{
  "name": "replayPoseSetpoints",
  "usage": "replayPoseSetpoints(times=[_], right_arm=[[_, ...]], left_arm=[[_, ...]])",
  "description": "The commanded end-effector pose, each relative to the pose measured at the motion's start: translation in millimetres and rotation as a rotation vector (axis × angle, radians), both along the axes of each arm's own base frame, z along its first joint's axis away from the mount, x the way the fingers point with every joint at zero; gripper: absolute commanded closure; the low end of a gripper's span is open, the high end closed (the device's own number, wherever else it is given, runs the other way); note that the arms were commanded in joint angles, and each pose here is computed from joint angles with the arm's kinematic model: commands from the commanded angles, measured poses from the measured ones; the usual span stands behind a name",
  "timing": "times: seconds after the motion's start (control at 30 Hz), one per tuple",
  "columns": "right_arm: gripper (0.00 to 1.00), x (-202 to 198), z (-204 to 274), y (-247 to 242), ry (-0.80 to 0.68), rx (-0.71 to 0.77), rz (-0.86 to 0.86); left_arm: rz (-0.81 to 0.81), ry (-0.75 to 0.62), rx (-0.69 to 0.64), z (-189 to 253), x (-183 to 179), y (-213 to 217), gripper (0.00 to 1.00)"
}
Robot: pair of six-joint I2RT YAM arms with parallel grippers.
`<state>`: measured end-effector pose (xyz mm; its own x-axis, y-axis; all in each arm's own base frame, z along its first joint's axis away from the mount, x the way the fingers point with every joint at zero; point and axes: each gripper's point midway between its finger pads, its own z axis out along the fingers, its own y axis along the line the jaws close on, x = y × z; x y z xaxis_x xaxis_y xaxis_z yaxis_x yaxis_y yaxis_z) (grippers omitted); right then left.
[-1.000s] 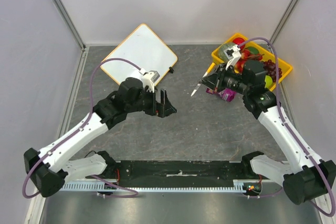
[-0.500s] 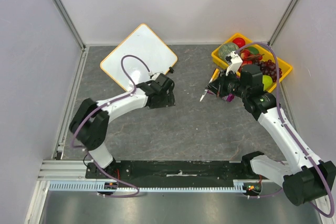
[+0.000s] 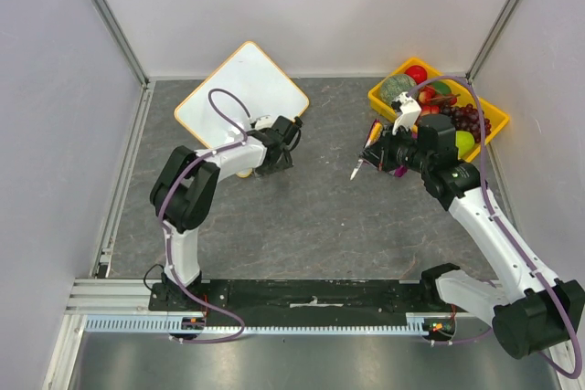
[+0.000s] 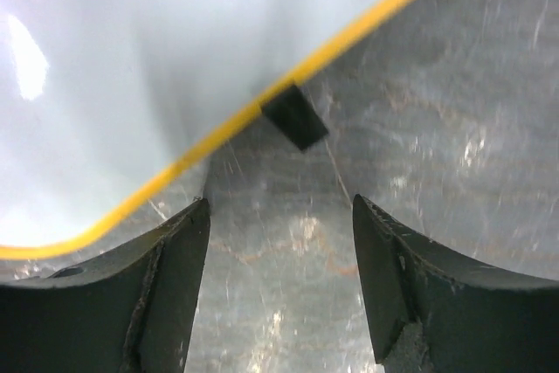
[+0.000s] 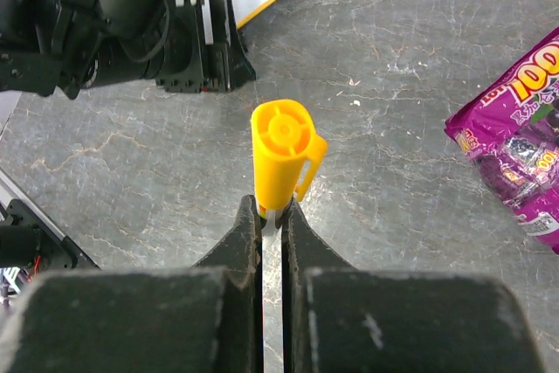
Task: Write a sentence on the whiteboard
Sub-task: Move the whiteboard to the center of the board.
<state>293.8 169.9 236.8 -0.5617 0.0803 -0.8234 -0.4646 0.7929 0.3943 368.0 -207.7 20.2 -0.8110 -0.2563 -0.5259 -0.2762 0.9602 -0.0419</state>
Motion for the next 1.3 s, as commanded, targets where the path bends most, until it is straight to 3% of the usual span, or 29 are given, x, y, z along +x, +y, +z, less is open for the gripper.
replayPoseSetpoints(times=[0.0, 0.23, 0.47, 0.53, 0.8, 1.27], right_arm=[[1.0, 0, 2, -2, -0.026, -0.016, 0.003], [1.0, 1, -4, -2, -0.012, -0.027, 0.008], [1.0, -2, -8, 0, 0.005, -0.023, 0.025], [1.0, -2, -10, 0, 0.012, -0.023, 0.027], [1.0, -6, -8, 0, 0.015, -0.023, 0.034], [1.0, -14, -6, 0, 0.024, -0.017, 0.043]], left_arm=[[0.095, -0.044, 0.015, -6, 29, 13, 0.29], [0.114, -0.03, 0.034, -15, 43, 27, 0.31], [0.1, -0.02, 0.07, -17, 49, 47, 0.55], [0.077, -0.015, 0.075, -17, 48, 49, 0.56], [0.022, 0.005, 0.068, -19, 28, 51, 0.97], [-0.069, 0.054, 0.066, -11, -65, 42, 0.98]])
